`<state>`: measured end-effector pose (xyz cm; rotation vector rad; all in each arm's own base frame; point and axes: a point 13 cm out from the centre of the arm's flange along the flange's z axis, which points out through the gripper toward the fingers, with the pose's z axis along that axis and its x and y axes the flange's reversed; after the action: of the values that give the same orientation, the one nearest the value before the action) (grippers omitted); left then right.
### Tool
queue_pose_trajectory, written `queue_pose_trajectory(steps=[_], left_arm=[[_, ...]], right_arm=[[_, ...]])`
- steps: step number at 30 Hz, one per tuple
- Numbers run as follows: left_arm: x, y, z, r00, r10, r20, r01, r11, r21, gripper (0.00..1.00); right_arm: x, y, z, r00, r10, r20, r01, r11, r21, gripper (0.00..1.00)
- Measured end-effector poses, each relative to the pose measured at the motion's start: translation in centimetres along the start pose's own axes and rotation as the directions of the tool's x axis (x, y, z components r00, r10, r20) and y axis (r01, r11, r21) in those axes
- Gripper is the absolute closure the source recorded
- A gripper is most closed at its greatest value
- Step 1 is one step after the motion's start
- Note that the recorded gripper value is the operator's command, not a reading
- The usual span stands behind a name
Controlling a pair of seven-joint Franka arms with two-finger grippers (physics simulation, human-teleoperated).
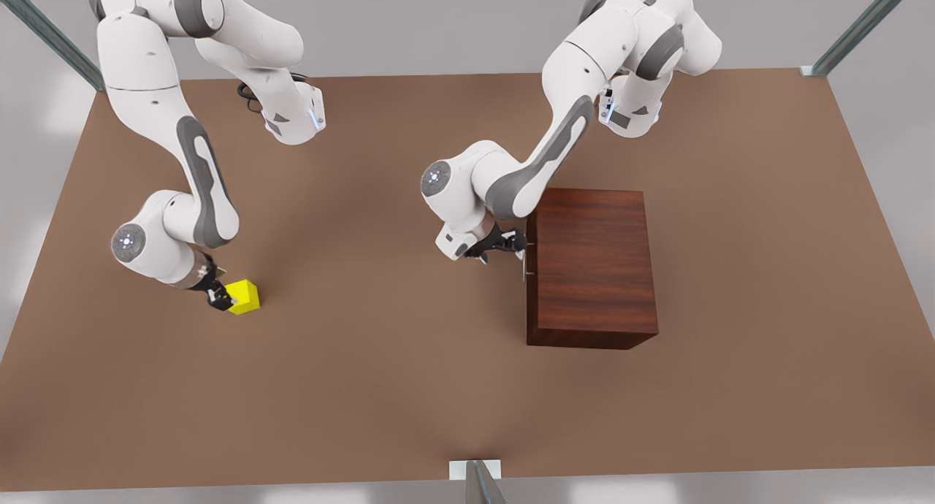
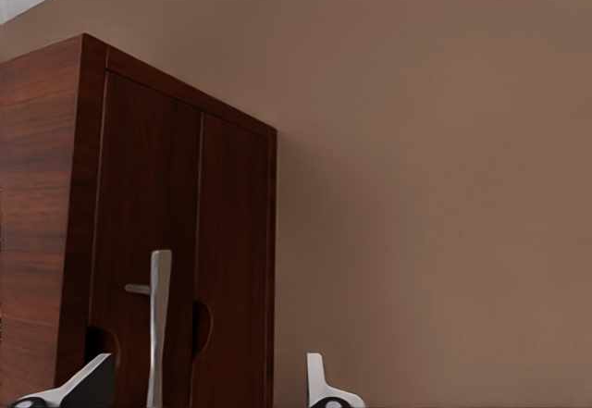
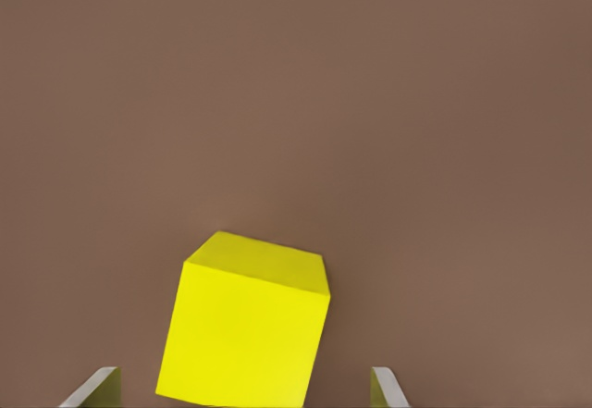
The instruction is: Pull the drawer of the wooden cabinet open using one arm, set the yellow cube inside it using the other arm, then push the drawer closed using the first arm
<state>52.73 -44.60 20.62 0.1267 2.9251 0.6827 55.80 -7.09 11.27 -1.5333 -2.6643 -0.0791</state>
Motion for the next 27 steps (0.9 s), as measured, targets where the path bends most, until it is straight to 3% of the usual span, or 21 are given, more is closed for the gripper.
queue_pose_trajectory(steps=[27], left_arm=[[0.1,-0.1,4.7,0.996,-0.090,0.019,0.091,0.992,-0.082,0.00]], right_arm=[[0.7,0.2,6.9,0.988,0.154,0.014,-0.154,0.987,0.047,0.00]])
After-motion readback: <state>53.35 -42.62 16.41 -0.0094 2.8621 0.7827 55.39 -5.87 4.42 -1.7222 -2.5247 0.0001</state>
